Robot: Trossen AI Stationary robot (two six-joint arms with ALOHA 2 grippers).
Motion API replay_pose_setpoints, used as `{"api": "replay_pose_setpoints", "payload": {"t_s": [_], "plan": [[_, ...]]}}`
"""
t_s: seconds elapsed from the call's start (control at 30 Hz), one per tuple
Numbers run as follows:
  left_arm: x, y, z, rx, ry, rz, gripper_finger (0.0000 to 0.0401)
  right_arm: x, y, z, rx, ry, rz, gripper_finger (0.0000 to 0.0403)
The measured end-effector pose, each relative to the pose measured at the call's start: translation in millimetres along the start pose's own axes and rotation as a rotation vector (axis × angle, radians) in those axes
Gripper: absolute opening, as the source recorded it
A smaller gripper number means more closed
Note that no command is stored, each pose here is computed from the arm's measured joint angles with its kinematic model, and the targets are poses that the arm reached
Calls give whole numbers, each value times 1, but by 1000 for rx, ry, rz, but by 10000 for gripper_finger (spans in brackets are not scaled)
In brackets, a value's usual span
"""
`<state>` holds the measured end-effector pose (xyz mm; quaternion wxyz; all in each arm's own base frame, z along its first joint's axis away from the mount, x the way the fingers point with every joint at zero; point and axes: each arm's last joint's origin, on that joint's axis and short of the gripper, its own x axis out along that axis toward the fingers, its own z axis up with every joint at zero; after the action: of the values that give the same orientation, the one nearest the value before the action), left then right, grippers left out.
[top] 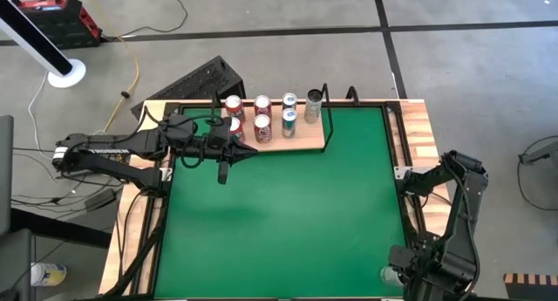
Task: Place canned beverage on shelf
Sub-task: Put the white and yellow soda can, aligned with the other blue soda can on the shelf
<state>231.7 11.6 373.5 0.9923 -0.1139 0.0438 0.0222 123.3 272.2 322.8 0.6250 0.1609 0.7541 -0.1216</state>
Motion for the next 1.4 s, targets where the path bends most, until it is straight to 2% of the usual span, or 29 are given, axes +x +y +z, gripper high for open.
{"api": "replay_pose_setpoints", "payload": {"t_s": [0.33, 0.47, 0.6, 1.07, 1.23, 1.4], "plan": [[0, 0, 0, 0, 1, 0, 0, 0, 3, 1, -91, -40, 28, 400], [0, 0, 0, 0, 2, -1, 0, 8, 3, 3, -117, -38, 12, 400], [0, 0, 0, 0, 3, -3, 0, 22, 8, 6, -154, -37, 47, 400], [0, 0, 0, 3, 4, -3, 0, 52, 6, 11, -142, -10, 13, 399], [0, 0, 0, 21, 4, -3, 0, 53, 6, 18, -114, -11, 23, 374], [0, 0, 0, 48, 4, -4, 0, 51, 6, 28, -87, 5, 31, 319]]}}
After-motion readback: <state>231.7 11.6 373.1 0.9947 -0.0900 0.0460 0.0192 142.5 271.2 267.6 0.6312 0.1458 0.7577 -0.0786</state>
